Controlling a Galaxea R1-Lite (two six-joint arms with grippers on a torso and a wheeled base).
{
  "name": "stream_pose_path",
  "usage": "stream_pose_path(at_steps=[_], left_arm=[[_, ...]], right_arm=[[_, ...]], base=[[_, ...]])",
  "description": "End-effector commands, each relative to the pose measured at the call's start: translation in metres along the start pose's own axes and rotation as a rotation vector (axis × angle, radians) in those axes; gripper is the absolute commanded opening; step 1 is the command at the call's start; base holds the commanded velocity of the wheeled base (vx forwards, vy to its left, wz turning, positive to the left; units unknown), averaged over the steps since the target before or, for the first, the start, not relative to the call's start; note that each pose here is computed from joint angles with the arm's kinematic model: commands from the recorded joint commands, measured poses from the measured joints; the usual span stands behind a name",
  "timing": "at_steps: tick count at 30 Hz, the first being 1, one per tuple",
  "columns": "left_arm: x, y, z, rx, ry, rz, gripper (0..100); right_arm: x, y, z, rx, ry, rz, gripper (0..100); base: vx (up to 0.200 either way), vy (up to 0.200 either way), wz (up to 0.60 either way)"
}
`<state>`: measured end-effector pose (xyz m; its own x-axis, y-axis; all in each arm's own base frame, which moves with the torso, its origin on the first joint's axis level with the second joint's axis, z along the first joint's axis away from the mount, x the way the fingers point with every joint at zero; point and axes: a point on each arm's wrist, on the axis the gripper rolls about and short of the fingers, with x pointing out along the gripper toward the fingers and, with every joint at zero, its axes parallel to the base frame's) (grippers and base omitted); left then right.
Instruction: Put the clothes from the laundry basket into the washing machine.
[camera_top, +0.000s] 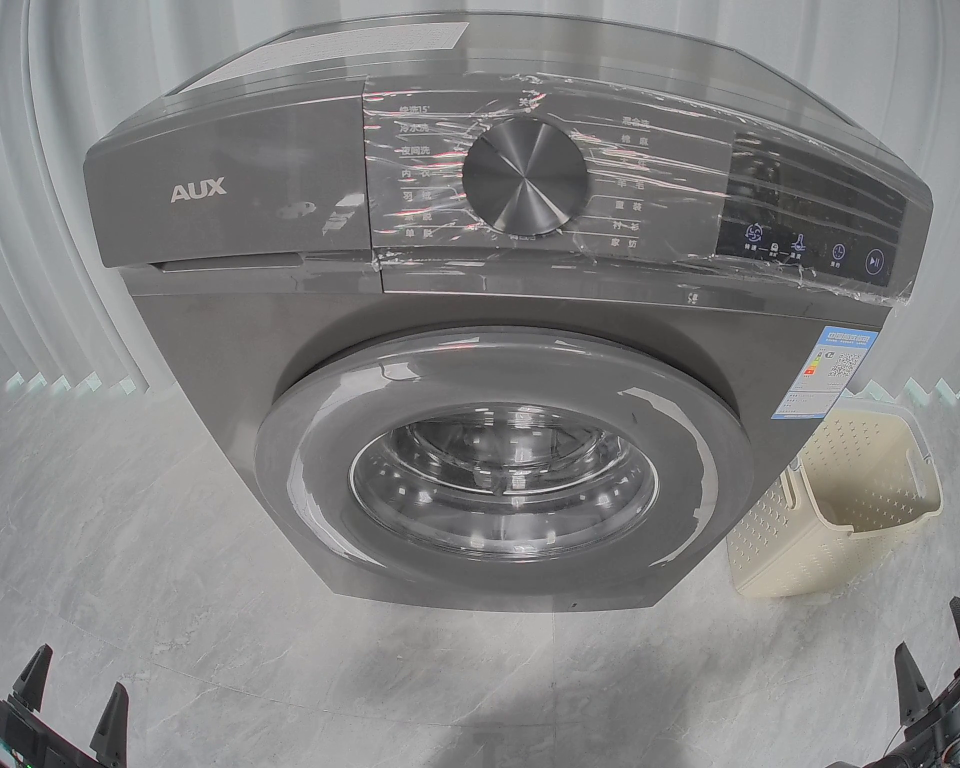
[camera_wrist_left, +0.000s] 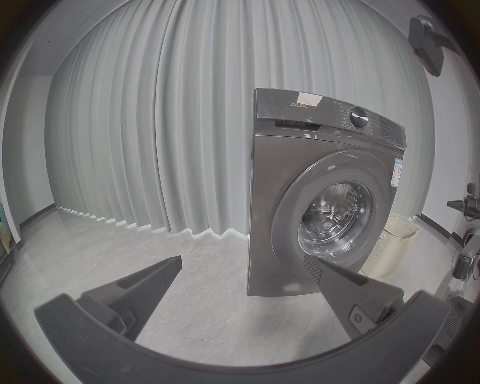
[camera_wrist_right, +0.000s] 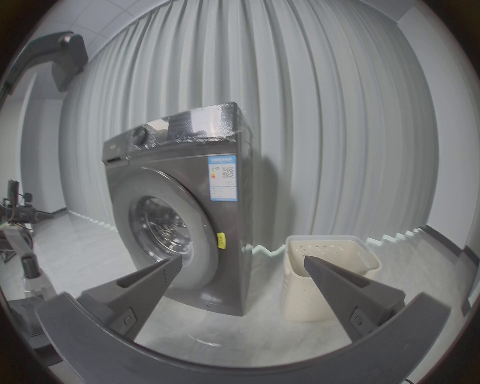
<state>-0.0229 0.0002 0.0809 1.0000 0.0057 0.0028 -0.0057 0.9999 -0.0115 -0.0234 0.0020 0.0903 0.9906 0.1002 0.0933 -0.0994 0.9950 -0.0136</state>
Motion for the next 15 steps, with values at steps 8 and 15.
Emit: stream_pose_path(at_steps=[8, 15], left_arm=[[0.0002, 0.0001, -0.0047, -0.007, 0.003, 0.000, 100], [0.0002, 0.0001, -0.0047, -0.005, 0.003, 0.000, 100]], right_arm=[[-0.0009, -0.0023, -0.0126, 0.011, 0.072, -0.110, 100], [-0.0010, -0.0023, -0.0144, 0.022, 0.089, -0.115, 100]], base=[[0.000, 0.000, 0.00], [0.000, 0.000, 0.00]])
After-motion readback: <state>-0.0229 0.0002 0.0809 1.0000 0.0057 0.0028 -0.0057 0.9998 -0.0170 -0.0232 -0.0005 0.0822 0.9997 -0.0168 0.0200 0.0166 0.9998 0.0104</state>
